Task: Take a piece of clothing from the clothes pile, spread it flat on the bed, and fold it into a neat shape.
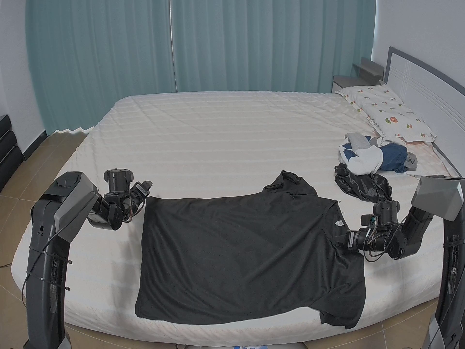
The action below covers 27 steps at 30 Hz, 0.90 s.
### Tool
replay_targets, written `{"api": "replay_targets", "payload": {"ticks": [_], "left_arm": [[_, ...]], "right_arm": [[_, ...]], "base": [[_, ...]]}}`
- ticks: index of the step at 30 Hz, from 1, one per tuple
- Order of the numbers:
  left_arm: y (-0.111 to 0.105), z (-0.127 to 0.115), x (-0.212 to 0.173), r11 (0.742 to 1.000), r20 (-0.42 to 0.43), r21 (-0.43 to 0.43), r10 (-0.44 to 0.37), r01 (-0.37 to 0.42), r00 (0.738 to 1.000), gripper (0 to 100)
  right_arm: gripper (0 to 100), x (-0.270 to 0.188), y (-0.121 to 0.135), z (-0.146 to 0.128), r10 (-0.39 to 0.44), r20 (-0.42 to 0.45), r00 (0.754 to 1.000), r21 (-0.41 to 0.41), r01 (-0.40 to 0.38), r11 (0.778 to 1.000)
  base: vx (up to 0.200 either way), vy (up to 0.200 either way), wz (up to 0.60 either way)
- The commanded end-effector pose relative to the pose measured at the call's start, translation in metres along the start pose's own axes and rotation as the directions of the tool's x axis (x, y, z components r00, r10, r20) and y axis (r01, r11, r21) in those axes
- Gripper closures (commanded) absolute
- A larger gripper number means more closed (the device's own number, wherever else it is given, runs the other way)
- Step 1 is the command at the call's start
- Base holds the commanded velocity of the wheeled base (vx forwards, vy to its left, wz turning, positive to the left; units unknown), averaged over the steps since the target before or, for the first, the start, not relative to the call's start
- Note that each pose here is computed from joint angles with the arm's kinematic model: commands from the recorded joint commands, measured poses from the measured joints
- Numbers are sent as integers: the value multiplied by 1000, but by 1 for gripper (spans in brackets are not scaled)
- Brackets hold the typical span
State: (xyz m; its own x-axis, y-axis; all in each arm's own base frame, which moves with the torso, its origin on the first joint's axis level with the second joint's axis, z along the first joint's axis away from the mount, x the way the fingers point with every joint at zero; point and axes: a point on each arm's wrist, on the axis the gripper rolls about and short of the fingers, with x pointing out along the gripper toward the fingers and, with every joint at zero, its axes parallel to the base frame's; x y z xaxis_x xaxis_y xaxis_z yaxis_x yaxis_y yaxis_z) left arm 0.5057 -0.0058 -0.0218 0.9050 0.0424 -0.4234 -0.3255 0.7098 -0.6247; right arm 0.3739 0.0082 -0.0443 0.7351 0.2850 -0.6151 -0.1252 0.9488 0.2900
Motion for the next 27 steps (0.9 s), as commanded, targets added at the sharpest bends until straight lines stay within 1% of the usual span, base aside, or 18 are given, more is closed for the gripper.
{"api": "replay_targets", "payload": {"ticks": [1,3,4,6,8,10,11,12,17,21,22,27], "left_arm": [[0,0,0,1000,0,0,1,-1,1000,0],[0,0,0,1000,0,0,1,-1,1000,0],[0,0,0,1000,0,0,1,-1,1000,0],[0,0,0,1000,0,0,1,-1,1000,0],[0,0,0,1000,0,0,1,-1,1000,0],[0,0,0,1000,0,0,1,-1,1000,0],[1,-1,0,1000,-3,0,3,-3,1000,0],[1,-1,0,1000,-3,0,3,-3,1000,0],[1,-1,0,1000,-3,0,3,-3,1000,0],[1,-1,0,1000,-3,0,3,-3,1000,0],[1,-1,0,1000,-3,0,3,-3,1000,0],[1,-1,0,1000,-3,0,3,-3,1000,0]], "right_arm": [[0,-7,-5,12,-3,50,999,11,3,1000],[0,-8,-8,16,-8,62,998,16,7,1000],[0,-8,-14,20,-19,79,997,33,17,999],[0,-8,-17,23,-24,91,996,56,19,998],[0,-7,-21,27,-31,106,994,99,20,995],[0,-7,-21,27,-31,106,994,103,20,994],[0,-2,-23,26,-30,104,994,145,15,989],[0,1,-25,24,-33,99,995,164,16,986],[0,13,-30,17,-35,83,996,190,19,982],[0,17,-29,14,-31,74,997,205,15,979],[100,17,-28,14,-28,74,997,209,12,978],[100,17,-28,15,-30,75,997,222,12,975]], "base": [[0,0,0],[0,0,0],[0,0,0],[0,0,0],[0,0,0],[0,0,0],[0,0,0],[0,0,0],[0,0,0],[0,0,0],[0,0,0],[0,0,0]]}}
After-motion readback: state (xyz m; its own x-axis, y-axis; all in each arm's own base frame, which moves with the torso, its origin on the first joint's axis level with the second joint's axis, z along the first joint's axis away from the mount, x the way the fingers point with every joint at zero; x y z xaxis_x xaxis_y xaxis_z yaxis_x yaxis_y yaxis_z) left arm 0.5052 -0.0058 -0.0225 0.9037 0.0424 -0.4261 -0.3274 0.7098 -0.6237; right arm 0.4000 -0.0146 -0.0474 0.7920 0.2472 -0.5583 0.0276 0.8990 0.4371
